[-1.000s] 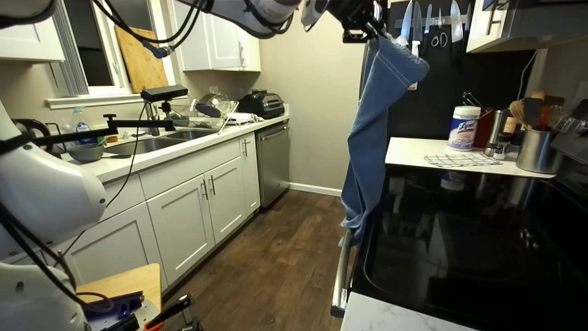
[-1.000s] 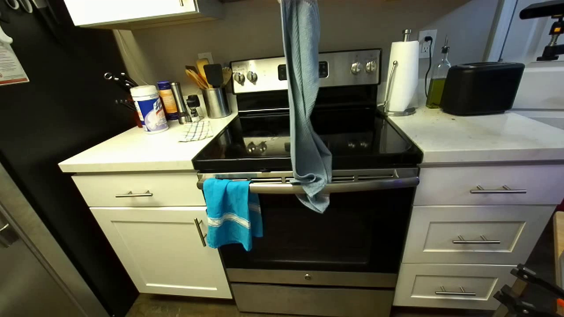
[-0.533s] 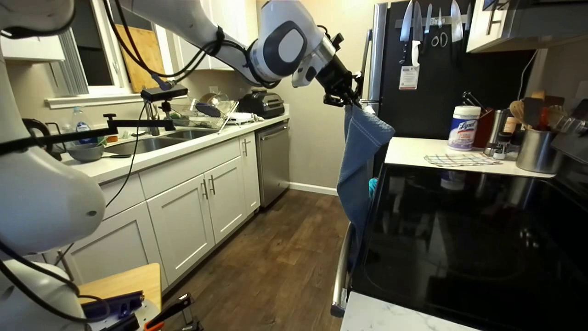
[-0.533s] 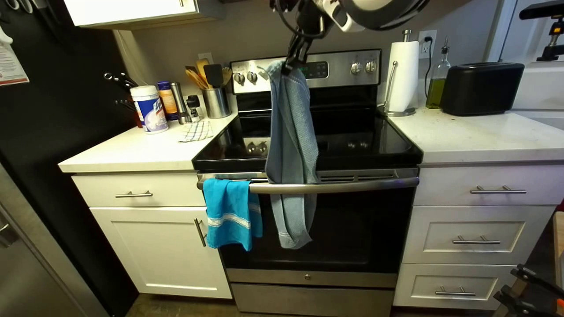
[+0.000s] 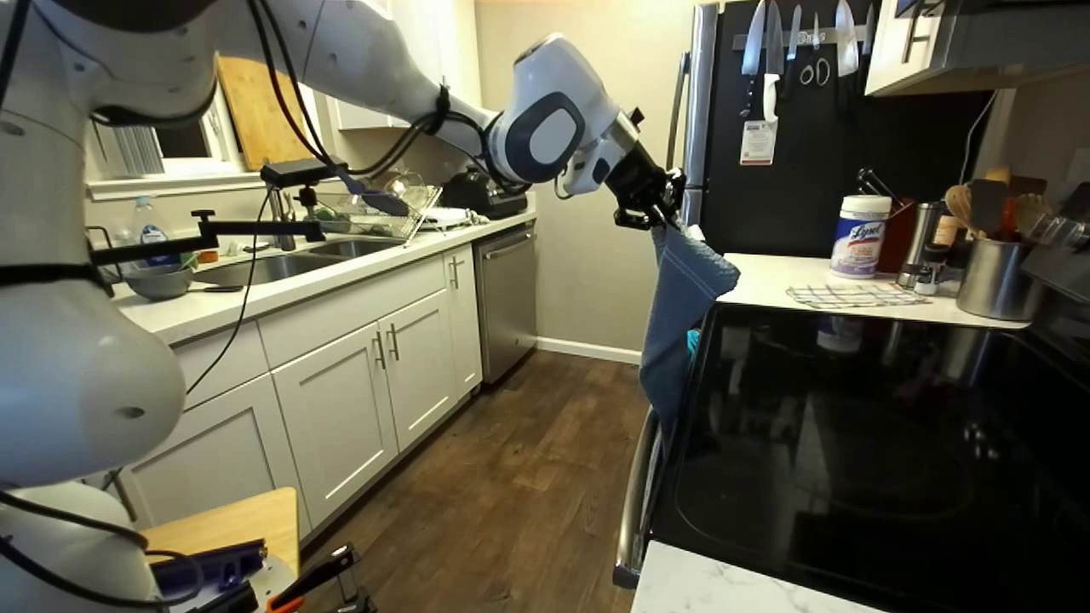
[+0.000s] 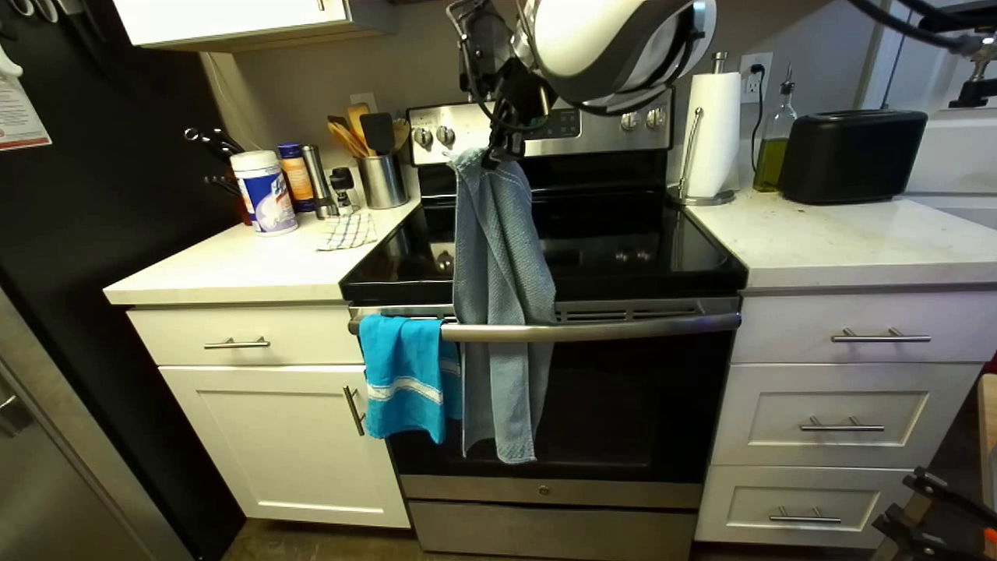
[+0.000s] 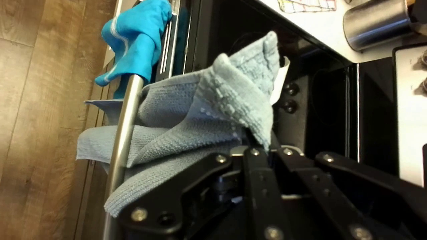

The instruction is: Hang the light blue towel on the handle of the oven door.

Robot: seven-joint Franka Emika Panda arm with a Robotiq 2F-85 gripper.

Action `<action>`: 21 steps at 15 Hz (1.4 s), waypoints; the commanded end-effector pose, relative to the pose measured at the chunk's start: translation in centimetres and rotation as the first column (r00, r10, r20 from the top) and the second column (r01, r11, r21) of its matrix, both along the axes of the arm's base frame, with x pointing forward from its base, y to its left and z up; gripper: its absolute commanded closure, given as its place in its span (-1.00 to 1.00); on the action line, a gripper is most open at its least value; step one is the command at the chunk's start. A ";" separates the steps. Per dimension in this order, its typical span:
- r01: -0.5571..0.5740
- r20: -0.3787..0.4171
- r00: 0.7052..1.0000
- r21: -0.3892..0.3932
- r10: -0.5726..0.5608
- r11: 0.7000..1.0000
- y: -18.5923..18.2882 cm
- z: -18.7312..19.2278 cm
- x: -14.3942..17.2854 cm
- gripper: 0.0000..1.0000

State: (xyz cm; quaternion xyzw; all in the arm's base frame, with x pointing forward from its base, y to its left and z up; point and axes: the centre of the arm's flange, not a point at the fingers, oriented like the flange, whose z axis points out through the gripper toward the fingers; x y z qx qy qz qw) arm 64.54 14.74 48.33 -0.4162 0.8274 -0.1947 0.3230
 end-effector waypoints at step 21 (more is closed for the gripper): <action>-0.856 -0.311 0.510 -0.280 0.802 0.435 13.4 -6.7 -11.6 0.98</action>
